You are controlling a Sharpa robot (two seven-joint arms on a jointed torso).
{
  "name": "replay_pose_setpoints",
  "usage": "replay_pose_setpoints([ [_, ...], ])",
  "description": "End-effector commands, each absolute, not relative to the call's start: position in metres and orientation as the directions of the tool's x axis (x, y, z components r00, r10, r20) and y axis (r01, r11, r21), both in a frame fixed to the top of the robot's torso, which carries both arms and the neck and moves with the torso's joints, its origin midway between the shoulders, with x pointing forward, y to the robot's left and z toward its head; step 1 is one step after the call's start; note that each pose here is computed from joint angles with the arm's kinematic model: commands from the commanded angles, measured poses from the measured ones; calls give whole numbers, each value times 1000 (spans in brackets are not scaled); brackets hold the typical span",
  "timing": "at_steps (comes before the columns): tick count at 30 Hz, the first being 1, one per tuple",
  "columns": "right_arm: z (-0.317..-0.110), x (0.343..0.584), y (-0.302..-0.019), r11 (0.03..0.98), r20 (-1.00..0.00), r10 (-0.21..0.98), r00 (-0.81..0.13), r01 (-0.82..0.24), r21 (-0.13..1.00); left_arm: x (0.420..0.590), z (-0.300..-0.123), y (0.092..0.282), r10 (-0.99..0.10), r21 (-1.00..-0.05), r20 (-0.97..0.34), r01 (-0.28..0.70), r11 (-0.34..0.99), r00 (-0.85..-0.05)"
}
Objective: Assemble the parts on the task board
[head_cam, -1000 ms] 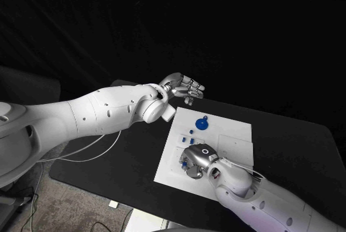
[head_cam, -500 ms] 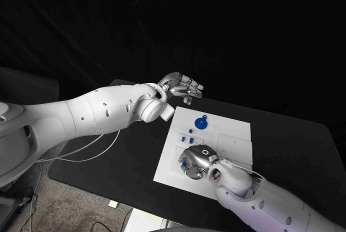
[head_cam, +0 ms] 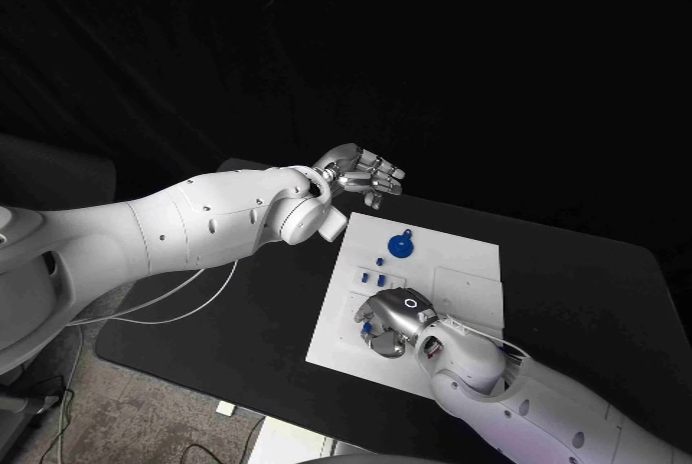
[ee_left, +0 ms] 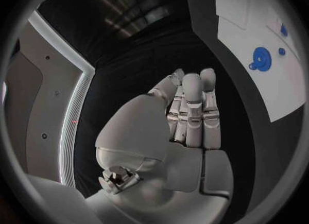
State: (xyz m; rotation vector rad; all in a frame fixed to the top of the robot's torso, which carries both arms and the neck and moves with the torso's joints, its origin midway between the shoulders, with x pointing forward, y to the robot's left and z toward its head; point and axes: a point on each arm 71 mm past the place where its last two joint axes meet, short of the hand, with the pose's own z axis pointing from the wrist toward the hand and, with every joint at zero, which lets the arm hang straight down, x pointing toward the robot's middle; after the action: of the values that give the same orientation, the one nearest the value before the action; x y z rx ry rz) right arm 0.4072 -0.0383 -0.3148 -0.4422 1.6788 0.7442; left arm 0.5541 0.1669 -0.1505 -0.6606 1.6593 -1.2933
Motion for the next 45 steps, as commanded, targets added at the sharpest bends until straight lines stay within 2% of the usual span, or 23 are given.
replay_pose_setpoints([
  [1,-311,406,-38,710,-963,142,-229,-655,260,553,-150,165,-829,-947,-317,113,299,-462],
  [11,-292,407,-54,675,-918,323,-231,-624,394,554,-150,172,-833,-946,-319,108,304,-452],
  [18,-262,419,-89,632,-826,493,-274,-539,557,555,-150,178,-837,-946,-321,106,307,-444],
  [23,-247,431,-127,630,-771,562,-299,-450,633,556,-153,183,-843,-948,-315,100,303,-435],
  [30,-252,443,-171,658,-679,591,-436,-227,718,555,-160,195,-858,-954,-296,77,291,-420],
  [33,-258,445,-188,689,-649,575,-499,-133,713,554,-164,202,-865,-956,-288,66,287,-410],
  [37,-266,444,-209,760,-629,538,-561,-1,650,552,-171,211,-873,-959,-276,52,279,-402],
  [45,-280,434,-228,837,-545,498,-675,209,505,545,-177,216,-877,-967,-247,51,249,-413],
])
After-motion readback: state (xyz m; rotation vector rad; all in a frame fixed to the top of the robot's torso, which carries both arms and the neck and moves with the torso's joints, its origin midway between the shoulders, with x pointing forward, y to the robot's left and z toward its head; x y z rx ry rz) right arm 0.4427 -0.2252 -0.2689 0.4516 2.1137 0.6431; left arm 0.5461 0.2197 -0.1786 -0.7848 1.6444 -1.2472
